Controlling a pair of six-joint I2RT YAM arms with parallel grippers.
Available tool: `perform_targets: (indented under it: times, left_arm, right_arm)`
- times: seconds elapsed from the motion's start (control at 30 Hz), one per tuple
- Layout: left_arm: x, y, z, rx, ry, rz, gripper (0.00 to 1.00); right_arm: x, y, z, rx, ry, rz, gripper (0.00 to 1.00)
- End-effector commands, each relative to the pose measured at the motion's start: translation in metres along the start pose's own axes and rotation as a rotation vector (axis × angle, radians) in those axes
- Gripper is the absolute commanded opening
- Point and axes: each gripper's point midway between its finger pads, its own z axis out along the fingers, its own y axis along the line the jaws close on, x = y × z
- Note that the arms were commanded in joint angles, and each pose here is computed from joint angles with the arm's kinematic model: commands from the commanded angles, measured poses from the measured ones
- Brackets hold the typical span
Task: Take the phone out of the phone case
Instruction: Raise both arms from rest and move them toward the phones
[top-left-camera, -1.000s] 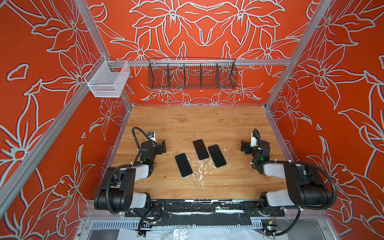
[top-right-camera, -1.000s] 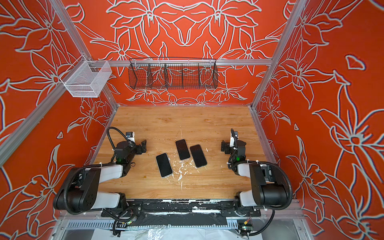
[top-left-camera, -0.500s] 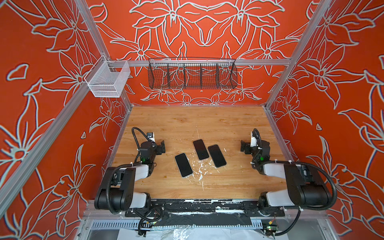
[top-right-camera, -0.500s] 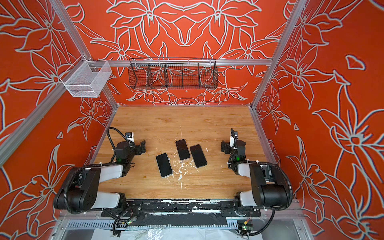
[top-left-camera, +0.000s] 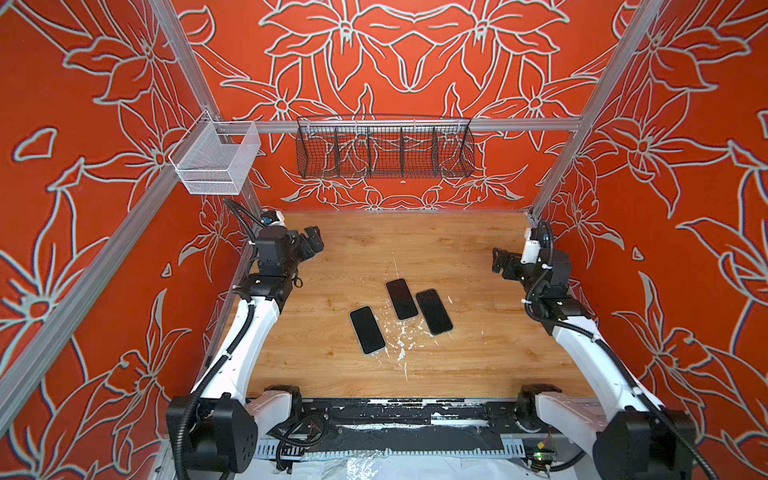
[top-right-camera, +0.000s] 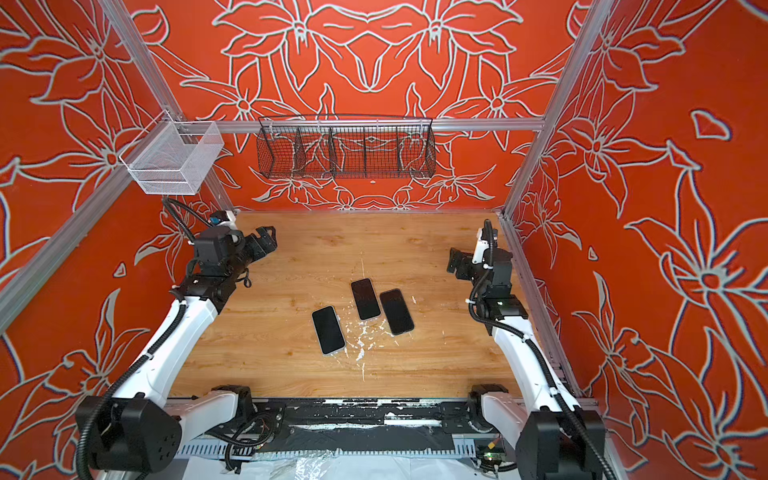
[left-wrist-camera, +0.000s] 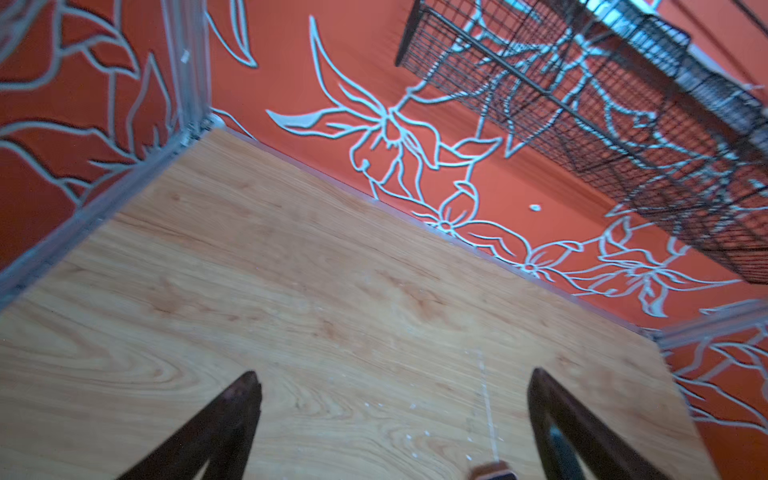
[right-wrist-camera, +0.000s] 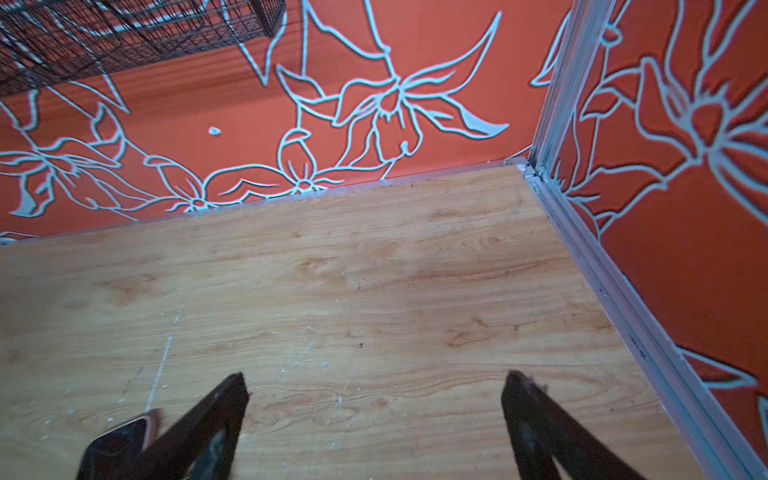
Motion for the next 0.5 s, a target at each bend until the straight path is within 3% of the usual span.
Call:
perform_targets:
  times: [0.0,0.23,0.47]
  left_arm:
    - [0.038,-0.027,-0.012,0.068,0.277,-0.094,0.97]
    - [0.028,-0.117,-0.014,0.273,0.432,0.032,0.97]
    - [0.051,-0.119,0.01,0.276,0.472,0.127,0.97]
  right_arm:
    - [0.01,0.02,-0.019,-0.057,0.169,0.097,0.98]
    - [0.031,0.076,-0.029,-0.088,0.338,-0.032,0.98]
    - [0.102,0.117,-0.013,-0.101,0.527,-0.183,0.97]
